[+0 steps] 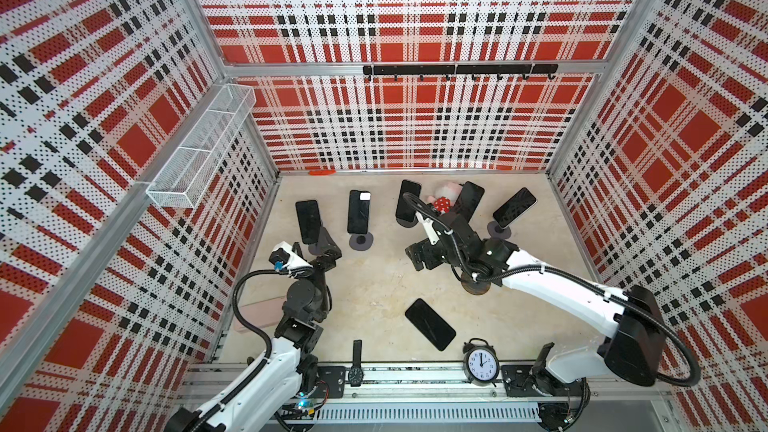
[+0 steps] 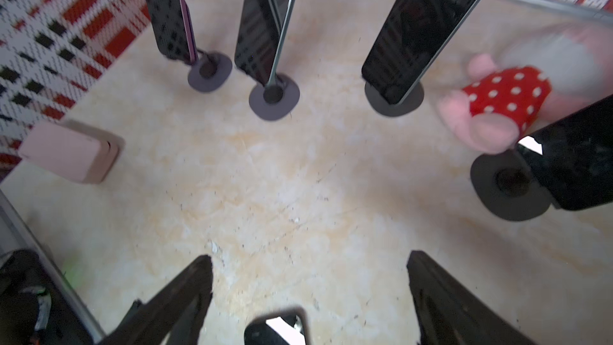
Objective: Remove the phone from the phone stand
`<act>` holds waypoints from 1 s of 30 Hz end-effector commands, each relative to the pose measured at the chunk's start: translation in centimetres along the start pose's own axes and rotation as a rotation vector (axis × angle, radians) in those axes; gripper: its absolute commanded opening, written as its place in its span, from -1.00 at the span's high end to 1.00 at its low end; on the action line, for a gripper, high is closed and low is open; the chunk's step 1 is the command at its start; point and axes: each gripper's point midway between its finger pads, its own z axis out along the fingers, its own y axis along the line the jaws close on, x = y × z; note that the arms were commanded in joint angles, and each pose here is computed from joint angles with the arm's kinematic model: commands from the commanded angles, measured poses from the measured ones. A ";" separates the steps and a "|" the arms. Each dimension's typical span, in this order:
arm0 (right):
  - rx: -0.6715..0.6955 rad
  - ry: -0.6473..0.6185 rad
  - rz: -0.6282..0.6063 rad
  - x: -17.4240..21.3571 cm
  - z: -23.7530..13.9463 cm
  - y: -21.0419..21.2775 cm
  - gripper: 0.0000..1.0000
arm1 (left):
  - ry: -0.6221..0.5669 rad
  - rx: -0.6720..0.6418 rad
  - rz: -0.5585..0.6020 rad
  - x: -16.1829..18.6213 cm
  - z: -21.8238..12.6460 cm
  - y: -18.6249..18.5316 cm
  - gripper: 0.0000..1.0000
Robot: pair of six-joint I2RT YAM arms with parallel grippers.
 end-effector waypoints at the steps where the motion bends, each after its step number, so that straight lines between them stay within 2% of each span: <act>1: 0.004 -0.240 0.011 -3.9 -1.5 -0.2 -0.99 | 0.106 -0.138 0.018 0.6 1.0 0.5 -0.98; 5: -0.030 -0.332 0.015 -3.4 -1.9 -0.3 -0.99 | 0.275 -0.083 0.086 1.2 2.7 -3.4 -0.96; 10: 0.000 -0.317 -0.006 -2.3 -1.5 -0.9 -1.00 | 0.467 -0.025 0.231 1.6 4.6 -6.1 -0.96; 15: 0.006 -0.322 -0.015 -1.3 -1.6 -1.3 -1.00 | 0.537 -0.091 0.359 -0.3 6.7 -5.0 -0.96; 19: 0.020 -0.326 0.048 -0.2 -1.4 -2.1 -1.00 | 0.665 0.011 0.431 0.1 7.9 -6.0 -0.96; 21: 0.010 -0.320 0.060 0.4 -1.1 -2.1 -1.00 | 0.695 0.008 0.460 -0.2 8.6 -6.0 -0.96; 27: 0.049 -0.334 0.057 0.4 -2.0 -3.0 -1.00 | 0.786 0.041 0.458 -0.3 10.7 -4.6 -0.96; 30: 0.045 -0.346 0.069 1.1 -2.4 -3.3 -1.00 | 0.824 0.012 0.497 0.1 11.6 -3.1 -0.96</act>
